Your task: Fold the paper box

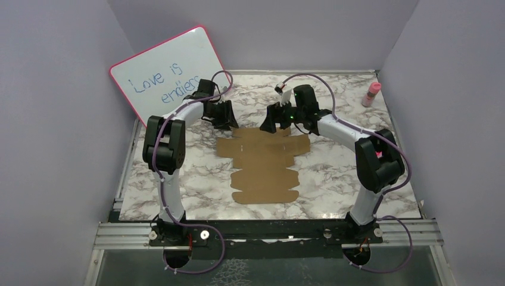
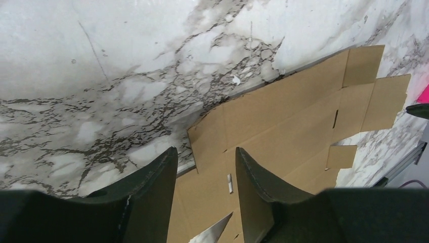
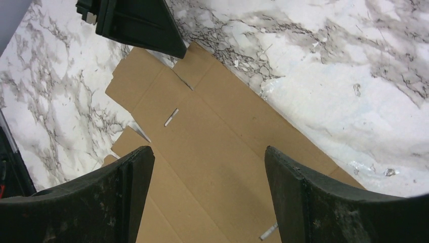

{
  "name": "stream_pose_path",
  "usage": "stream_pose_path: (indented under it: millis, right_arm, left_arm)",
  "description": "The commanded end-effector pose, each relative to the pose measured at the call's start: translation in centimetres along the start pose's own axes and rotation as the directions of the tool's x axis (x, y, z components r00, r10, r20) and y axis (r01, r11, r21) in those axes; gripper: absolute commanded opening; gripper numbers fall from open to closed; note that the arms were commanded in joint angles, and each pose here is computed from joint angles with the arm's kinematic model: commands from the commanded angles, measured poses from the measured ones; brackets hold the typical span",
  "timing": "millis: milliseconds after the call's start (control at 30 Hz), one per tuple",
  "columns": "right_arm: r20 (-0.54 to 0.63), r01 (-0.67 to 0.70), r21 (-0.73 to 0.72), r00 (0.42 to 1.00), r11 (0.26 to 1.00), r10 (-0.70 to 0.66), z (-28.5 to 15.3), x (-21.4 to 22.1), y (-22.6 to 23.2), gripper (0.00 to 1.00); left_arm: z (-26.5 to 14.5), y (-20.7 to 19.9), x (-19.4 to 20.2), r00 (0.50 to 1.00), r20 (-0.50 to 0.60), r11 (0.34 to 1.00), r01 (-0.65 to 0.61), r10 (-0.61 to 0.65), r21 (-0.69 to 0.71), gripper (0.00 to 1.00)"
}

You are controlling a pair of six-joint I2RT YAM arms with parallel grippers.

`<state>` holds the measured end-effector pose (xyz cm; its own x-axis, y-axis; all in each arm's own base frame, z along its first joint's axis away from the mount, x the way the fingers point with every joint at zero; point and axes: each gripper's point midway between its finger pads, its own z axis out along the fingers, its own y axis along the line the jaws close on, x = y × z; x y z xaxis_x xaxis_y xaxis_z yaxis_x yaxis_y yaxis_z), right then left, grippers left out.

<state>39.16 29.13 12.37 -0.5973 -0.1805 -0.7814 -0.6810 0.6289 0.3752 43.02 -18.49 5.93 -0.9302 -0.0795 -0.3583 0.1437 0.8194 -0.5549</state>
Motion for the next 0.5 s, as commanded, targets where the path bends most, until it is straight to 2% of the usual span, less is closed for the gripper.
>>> stream_pose_path:
  millis: [0,300,467]
  right_arm:
    - [0.056,0.110,-0.071,0.993,0.991,-0.106,1.1,-1.9,0.7,0.86]
    - [0.065,0.148,-0.135,0.988,0.980,-0.141,2.3,-2.5,1.0,0.86]
    - [0.058,0.160,-0.150,0.987,0.976,-0.153,2.9,-2.3,0.8,0.85]
  left_arm:
    - [0.0,0.5,-0.2,1.000,-0.017,0.999,0.009,-0.008,0.033,0.46]
    - [1.2,1.0,1.2,0.997,-0.069,0.997,0.036,-0.032,0.063,0.43]
    - [1.5,0.7,1.2,0.996,-0.074,0.995,0.045,-0.038,0.088,0.37]
